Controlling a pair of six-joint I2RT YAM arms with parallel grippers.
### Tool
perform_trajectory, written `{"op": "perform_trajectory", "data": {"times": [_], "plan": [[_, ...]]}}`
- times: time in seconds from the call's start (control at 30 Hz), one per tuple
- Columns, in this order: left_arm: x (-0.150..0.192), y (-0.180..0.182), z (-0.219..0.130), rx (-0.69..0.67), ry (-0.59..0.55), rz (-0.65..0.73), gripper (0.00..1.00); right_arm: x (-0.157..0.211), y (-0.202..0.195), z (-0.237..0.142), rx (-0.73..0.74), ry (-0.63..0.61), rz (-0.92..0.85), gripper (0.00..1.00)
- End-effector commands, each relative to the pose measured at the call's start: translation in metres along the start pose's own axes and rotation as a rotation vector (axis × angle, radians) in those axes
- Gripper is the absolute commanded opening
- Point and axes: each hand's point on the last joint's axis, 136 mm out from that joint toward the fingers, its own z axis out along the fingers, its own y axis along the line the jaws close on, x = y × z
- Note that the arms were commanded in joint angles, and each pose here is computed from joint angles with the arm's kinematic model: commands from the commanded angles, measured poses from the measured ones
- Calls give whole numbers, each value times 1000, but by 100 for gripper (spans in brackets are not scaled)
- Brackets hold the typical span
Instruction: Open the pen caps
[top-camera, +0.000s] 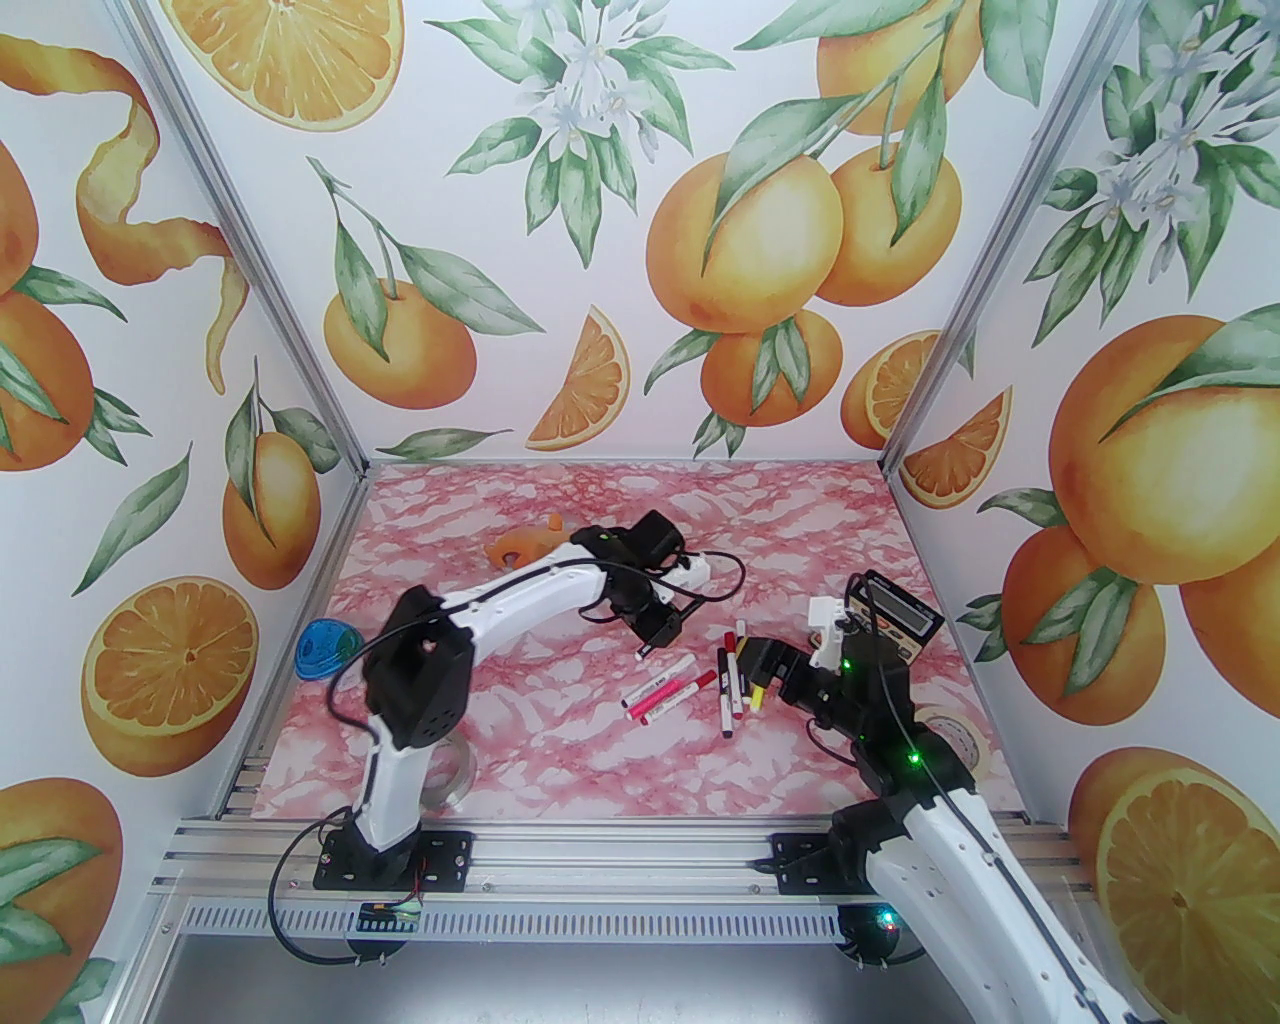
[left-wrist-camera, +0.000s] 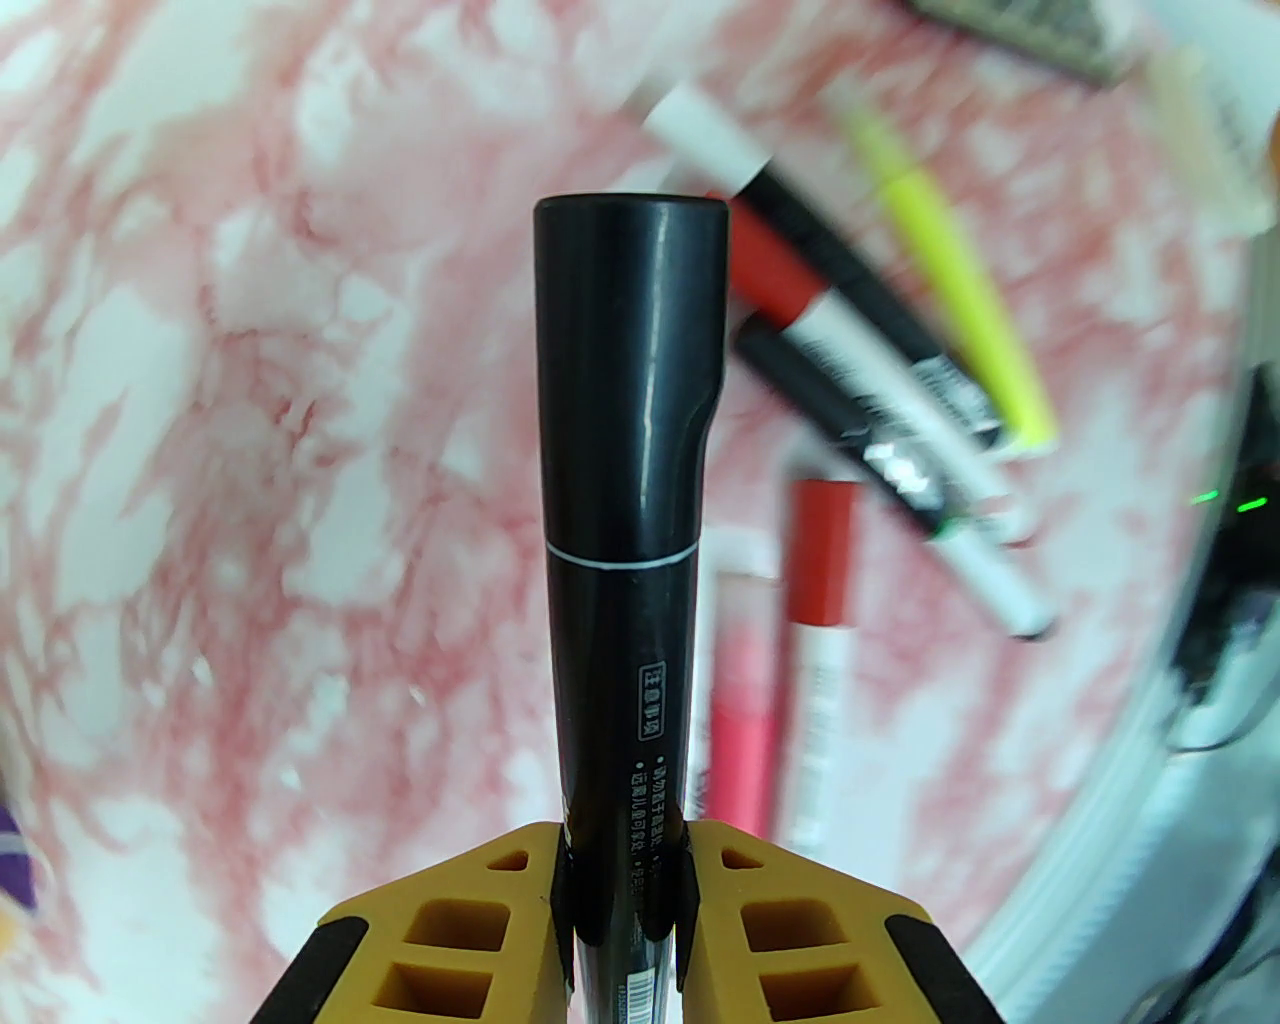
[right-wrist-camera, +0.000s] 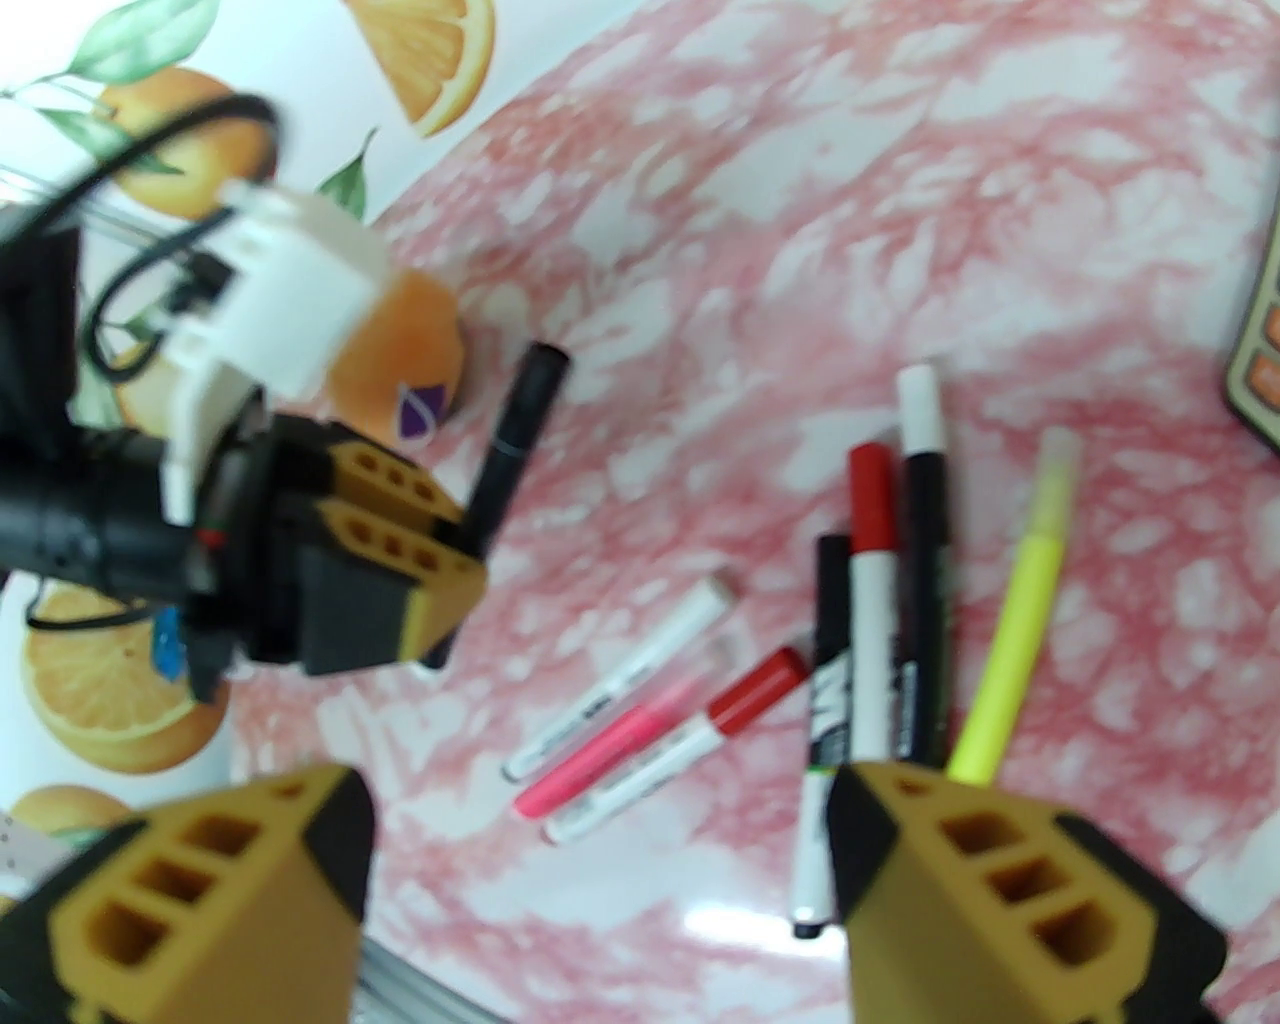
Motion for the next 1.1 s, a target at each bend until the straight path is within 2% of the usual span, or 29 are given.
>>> {"op": "perform_trajectory", "data": {"times": [0.0, 0.13, 0.33, 0.67, 1.07], "plan": [[-24, -17, -28, 168, -198, -101, 24, -2, 25, 3, -109, 6, -3, 75], [-22, -26, -48, 261, -294, -144, 24, 1, 39, 10, -140, 31, -40, 71], [-8, -37, -57, 317, -344, -106, 23, 2, 62, 23, -181, 55, -46, 66], [11, -45, -54, 361, -329, -81, 21, -24, 87, 30, -219, -2, 41, 59], [16, -66, -53, 404, -315, -28, 21, -38, 87, 42, -176, -35, 93, 54]]}}
